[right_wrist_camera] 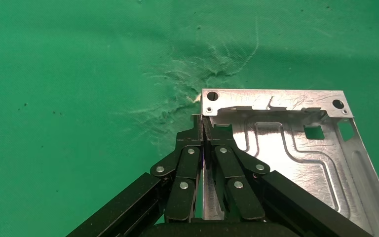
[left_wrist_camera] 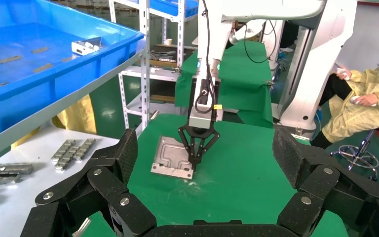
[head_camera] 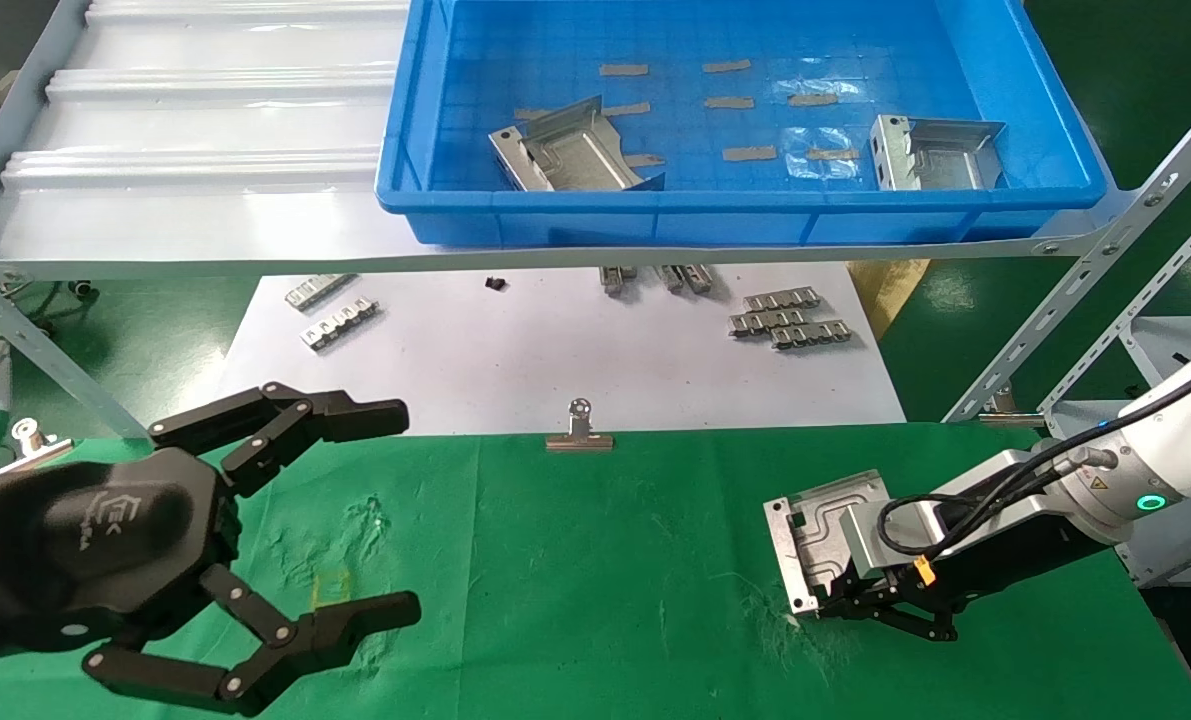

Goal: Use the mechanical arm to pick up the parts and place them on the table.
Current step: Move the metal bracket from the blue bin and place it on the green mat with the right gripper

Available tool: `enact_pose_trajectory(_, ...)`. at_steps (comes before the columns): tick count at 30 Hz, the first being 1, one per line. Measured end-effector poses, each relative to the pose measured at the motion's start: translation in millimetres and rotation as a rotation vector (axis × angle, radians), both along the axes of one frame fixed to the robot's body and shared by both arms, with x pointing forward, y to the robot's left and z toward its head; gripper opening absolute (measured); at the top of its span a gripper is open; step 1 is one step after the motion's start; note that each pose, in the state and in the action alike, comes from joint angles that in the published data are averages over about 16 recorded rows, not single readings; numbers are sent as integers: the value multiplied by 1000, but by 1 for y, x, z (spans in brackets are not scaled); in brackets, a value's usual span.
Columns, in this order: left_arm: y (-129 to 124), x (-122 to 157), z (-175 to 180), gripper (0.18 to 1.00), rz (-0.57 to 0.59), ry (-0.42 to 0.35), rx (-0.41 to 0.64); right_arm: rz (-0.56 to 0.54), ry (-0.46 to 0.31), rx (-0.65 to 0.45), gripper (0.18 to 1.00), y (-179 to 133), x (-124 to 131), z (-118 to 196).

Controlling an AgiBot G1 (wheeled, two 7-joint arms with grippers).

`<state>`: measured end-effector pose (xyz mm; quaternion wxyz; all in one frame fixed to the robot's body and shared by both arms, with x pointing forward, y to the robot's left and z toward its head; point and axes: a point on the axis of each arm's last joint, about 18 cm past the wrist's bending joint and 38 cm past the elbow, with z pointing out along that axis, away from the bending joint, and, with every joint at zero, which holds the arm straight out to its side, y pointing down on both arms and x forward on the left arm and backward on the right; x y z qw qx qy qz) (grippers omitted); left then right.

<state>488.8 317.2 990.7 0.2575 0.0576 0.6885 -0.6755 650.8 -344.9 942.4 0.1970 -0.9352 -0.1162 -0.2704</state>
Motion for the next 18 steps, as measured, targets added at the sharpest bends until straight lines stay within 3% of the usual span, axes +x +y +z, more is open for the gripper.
enact_pose_trajectory(18, 0, 0, 0, 1001, 0, 0, 0, -2, -5, 12, 253, 0, 2, -2)
